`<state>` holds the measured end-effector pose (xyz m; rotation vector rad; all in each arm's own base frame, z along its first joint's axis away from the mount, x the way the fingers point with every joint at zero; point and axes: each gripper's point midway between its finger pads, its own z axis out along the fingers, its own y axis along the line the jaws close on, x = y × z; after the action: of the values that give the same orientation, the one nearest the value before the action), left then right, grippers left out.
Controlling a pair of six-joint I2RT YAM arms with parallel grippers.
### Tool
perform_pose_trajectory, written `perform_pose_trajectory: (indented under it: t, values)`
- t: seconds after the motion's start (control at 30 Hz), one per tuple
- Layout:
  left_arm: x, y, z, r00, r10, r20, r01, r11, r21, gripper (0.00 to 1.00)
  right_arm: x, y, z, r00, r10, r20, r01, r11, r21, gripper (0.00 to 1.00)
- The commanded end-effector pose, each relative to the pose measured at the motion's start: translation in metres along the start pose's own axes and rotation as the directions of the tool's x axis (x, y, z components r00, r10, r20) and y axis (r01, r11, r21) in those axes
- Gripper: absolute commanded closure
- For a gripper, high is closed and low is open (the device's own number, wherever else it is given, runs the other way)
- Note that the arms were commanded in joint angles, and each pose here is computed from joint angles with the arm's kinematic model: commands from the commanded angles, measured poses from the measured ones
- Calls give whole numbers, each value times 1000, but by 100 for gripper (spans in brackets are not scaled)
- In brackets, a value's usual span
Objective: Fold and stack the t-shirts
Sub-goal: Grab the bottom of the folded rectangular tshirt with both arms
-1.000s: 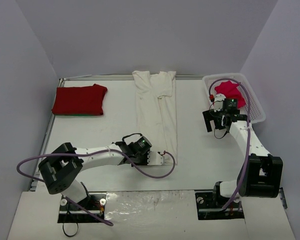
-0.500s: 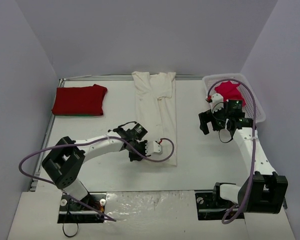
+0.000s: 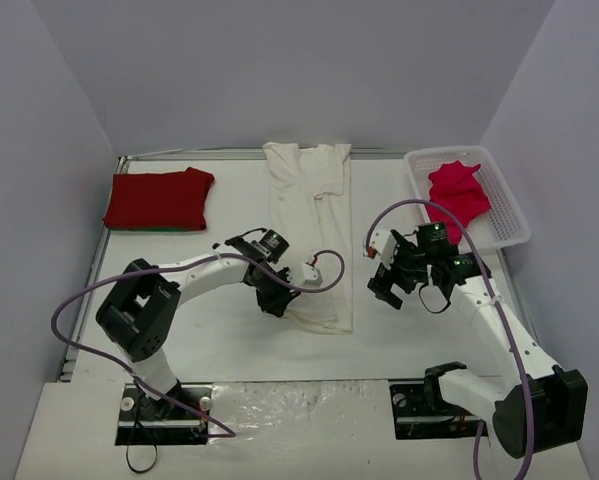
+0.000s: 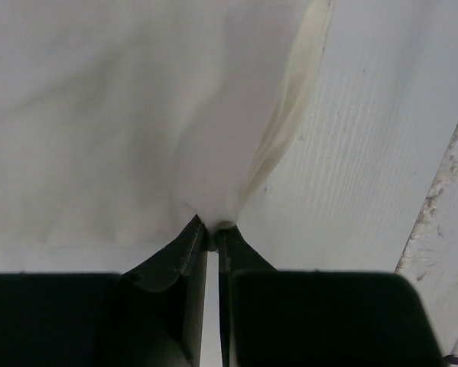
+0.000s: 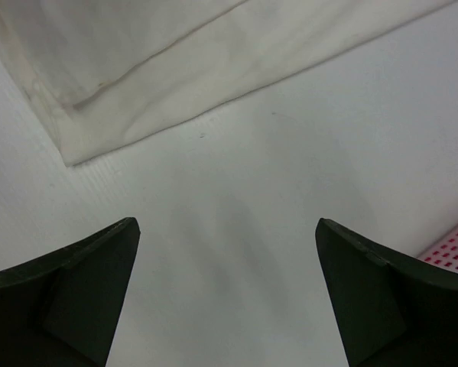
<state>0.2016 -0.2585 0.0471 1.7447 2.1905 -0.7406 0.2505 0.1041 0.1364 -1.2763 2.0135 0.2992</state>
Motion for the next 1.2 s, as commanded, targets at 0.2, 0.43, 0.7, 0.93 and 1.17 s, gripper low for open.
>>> perform_pose_trajectory:
  t: [0.2, 0.43, 0.7, 0.93, 1.17]
  values:
    - [-11, 6, -2, 996, -84, 25, 81, 993, 90, 98, 27, 55, 36, 974, -215, -75, 190, 948, -254, 12]
    - [-14, 11, -4, 991, -124, 48, 119, 987, 109, 98, 4, 91, 46, 963, -270, -21, 250, 915, -316, 29]
    - [-14, 16, -9, 980, -180, 88, 167, 976, 138, 98, 9, 116, 61, 959, -278, -45, 239, 888, -391, 48]
    - [-16, 15, -10, 976, -194, 101, 174, 969, 177, 98, 21, 124, 73, 949, -302, -96, 233, 870, -435, 49]
    - [-16, 15, -8, 976, -195, 93, 175, 966, 189, 98, 20, 127, 82, 944, -309, -111, 229, 861, -453, 49]
